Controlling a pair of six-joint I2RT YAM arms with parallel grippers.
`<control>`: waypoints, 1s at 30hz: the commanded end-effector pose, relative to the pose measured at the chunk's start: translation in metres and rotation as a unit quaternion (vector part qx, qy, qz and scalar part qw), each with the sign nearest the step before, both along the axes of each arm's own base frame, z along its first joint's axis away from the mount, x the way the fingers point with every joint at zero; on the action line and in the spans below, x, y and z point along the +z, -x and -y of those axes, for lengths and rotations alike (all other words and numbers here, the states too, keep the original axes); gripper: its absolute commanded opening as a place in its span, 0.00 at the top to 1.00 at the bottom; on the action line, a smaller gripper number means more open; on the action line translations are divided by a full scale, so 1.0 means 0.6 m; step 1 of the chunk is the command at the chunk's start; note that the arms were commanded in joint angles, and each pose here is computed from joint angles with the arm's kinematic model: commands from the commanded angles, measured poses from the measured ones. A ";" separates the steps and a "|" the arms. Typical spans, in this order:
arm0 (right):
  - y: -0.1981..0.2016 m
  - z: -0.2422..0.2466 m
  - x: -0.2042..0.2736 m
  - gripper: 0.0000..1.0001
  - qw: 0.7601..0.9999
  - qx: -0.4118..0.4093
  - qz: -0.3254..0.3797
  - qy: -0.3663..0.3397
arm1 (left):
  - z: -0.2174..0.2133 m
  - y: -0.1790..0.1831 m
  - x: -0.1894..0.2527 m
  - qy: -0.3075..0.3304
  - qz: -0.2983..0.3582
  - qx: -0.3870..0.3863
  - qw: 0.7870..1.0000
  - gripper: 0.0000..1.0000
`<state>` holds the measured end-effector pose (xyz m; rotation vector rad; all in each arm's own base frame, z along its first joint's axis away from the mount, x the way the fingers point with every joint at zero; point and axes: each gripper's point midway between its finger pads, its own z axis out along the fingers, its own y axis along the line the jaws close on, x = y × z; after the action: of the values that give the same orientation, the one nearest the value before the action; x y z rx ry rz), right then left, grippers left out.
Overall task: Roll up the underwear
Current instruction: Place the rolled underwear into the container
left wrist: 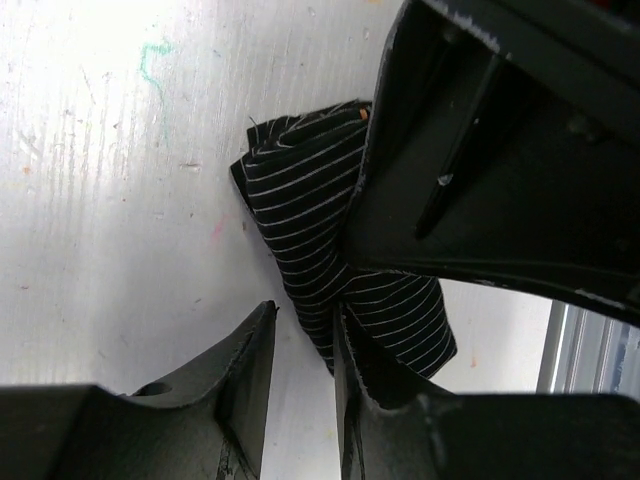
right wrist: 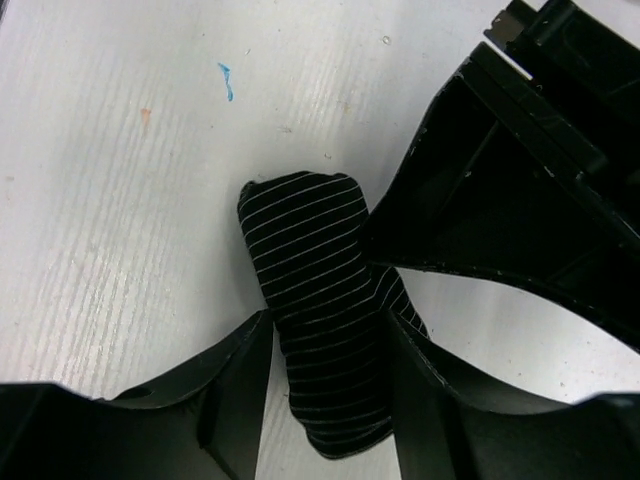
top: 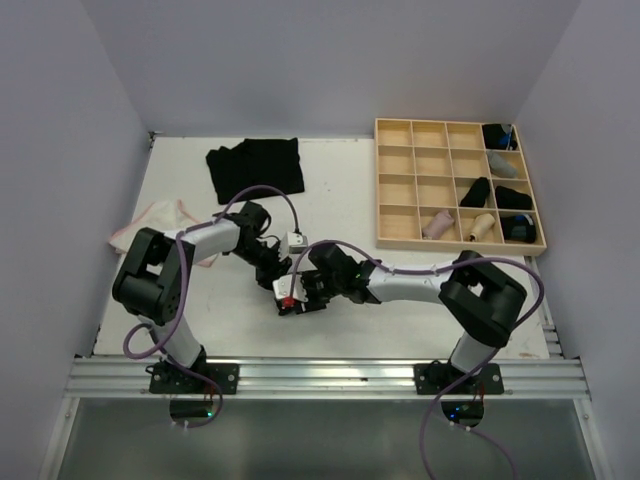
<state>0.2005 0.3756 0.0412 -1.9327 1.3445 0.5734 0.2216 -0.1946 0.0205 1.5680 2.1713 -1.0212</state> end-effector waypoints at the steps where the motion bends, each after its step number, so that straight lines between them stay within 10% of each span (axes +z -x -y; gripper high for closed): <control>1: -0.018 0.062 -0.028 0.49 0.997 -0.041 0.034 0.060 | -0.075 0.038 -0.082 -0.137 -0.024 -0.023 0.990 0.69; 18: -0.034 0.052 -0.053 0.35 0.993 0.011 0.100 0.053 | -0.083 0.026 -0.087 -0.155 -0.019 -0.035 0.987 0.68; 30: -0.007 0.076 -0.090 1.00 0.990 0.034 0.008 0.139 | -0.118 -0.127 0.043 -0.030 0.030 0.127 0.991 0.39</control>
<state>0.2338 0.3700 0.0263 -2.0416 1.2232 0.3458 0.2647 -0.1475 0.0258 1.3635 2.3311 -0.9626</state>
